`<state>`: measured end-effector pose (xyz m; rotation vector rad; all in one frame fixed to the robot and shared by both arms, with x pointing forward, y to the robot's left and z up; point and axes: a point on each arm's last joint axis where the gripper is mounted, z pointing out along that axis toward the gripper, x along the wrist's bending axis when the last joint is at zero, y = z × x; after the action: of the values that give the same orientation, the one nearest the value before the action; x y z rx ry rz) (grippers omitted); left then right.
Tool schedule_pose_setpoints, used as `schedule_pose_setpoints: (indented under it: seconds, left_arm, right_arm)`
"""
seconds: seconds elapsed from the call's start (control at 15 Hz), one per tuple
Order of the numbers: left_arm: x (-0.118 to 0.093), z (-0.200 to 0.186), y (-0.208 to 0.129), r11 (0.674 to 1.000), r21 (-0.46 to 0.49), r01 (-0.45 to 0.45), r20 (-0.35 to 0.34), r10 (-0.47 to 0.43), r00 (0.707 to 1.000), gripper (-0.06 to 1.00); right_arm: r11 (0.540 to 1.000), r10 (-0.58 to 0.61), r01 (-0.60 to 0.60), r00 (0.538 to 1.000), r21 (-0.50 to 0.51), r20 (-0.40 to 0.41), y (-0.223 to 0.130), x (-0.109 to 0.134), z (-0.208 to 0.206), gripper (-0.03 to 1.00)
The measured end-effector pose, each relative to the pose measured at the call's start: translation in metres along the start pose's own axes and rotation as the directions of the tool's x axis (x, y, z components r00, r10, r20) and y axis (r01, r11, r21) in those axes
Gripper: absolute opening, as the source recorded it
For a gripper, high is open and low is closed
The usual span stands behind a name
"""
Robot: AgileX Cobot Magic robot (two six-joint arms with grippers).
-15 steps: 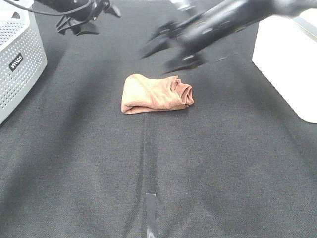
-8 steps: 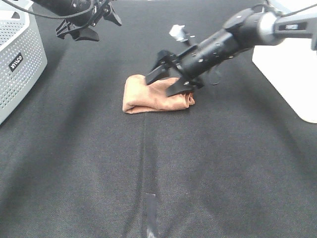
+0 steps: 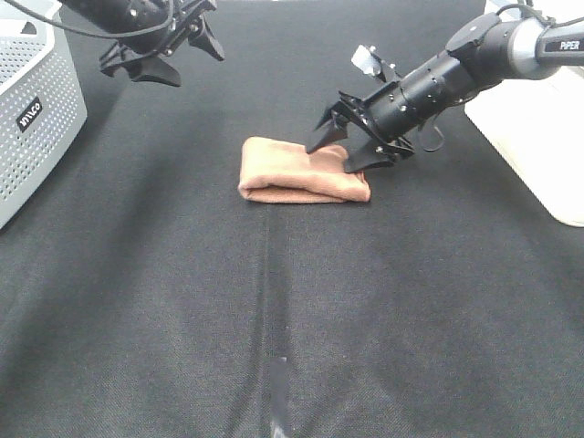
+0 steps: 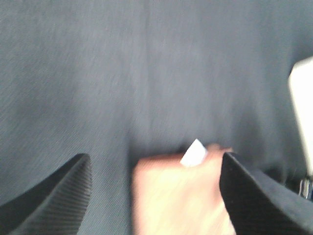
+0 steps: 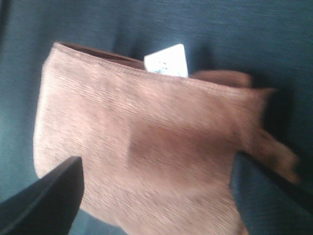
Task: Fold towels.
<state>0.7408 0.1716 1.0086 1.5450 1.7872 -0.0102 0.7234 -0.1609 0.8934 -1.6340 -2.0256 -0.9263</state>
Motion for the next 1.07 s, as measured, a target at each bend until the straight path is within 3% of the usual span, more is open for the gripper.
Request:
schedule_pose_setpoints:
  seconds: [0.2, 0.4, 0.67, 0.8, 1.07]
  left_arm:
    - [-0.005, -0.018, -0.002, 0.996, 0.058, -0.069, -0.036, 0.072, 0.997, 0.70]
    - [-0.018, -0.060, -0.005, 0.979, 0.134, -0.154, -0.096, 0.168, 0.981, 0.70]
    - [-0.031, -0.117, -0.005, 0.964, 0.150, -0.218, -0.195, 0.245, 0.950, 0.70]
    - [-0.039, -0.149, -0.004, 0.963, 0.117, -0.244, -0.243, 0.266, 0.933, 0.70]
    - [-0.049, -0.210, -0.017, 0.953, 0.043, -0.299, -0.305, 0.297, 0.905, 0.70]
  right_arm:
    - [0.999, -0.034, 0.034, 0.999, 0.004, 0.015, 0.002, 0.008, -0.017, 0.78]
    - [0.993, -0.113, 0.113, 0.994, 0.019, 0.000, 0.003, 0.045, -0.058, 0.78]
    - [0.991, -0.098, 0.097, 0.995, 0.094, 0.012, -0.007, 0.071, -0.089, 0.78]
    - [0.989, -0.118, 0.113, 0.991, 0.091, 0.056, -0.008, 0.081, -0.104, 0.78]
    - [0.992, -0.125, 0.117, 0.957, 0.046, 0.261, -0.024, 0.109, -0.159, 0.78]
